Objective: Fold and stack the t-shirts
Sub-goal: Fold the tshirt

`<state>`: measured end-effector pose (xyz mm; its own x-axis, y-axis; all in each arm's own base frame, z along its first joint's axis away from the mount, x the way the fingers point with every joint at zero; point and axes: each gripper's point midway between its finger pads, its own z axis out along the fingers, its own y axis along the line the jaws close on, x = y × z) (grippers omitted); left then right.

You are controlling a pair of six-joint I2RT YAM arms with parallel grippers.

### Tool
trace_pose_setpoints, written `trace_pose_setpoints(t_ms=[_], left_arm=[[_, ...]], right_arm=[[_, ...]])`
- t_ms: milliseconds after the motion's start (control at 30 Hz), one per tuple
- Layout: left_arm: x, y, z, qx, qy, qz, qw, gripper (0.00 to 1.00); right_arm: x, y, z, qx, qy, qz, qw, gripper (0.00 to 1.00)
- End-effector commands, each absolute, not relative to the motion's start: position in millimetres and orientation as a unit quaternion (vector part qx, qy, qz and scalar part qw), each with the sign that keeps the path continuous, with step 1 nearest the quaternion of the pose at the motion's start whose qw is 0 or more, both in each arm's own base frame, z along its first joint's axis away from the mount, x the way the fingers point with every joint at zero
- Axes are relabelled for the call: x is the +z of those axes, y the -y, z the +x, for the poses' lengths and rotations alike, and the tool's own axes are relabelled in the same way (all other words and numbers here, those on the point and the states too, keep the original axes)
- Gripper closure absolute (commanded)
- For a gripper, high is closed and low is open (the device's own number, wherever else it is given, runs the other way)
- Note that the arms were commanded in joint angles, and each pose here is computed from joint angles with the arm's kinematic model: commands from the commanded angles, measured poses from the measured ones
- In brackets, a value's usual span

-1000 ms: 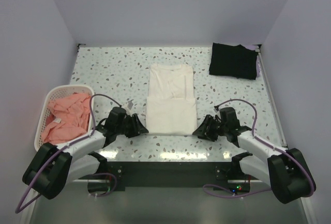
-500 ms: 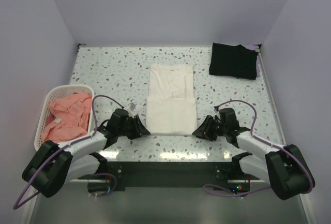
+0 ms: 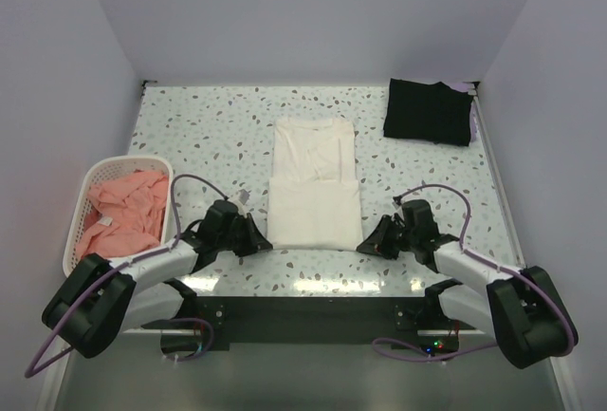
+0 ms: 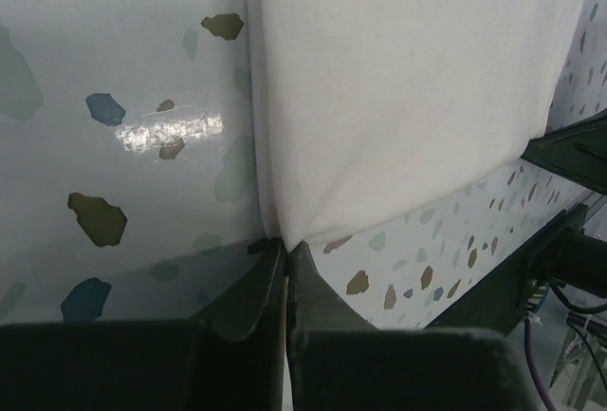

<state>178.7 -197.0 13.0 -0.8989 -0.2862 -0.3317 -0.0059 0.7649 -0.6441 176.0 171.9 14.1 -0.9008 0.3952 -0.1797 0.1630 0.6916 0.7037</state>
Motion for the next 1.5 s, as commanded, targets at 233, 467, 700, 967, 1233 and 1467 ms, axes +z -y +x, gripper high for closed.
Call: trace_pose_setpoints(t_ms=[233, 467, 700, 967, 1233, 1467], left_arm=[[16, 197, 163, -0.33, -0.916, -0.065, 0.218, 1.0], [28, 189, 146, -0.331, -0.917, -0.065, 0.215, 1.0], [73, 198, 166, -0.342, -0.903, -0.051, 0.254, 1.0], [128, 218, 209, -0.351, -0.893, -0.037, 0.278, 1.0], [175, 229, 277, -0.376, -0.877, -0.042, 0.296, 1.0], [192, 234, 353, -0.389, -0.864, -0.068, 0.313, 1.0]], right_arm=[[18, -167, 152, 0.365, -0.909, 0.12, 0.164, 0.99], [37, -164, 131, 0.382, -0.903, 0.095, 0.171, 1.0], [92, -163, 157, 0.379, -0.892, 0.075, 0.235, 1.0], [143, -173, 207, 0.371, -0.882, 0.067, 0.283, 1.0], [182, -186, 278, 0.377, -0.867, 0.075, 0.318, 1.0], [199, -184, 361, 0.381, -0.854, 0.108, 0.338, 1.0]])
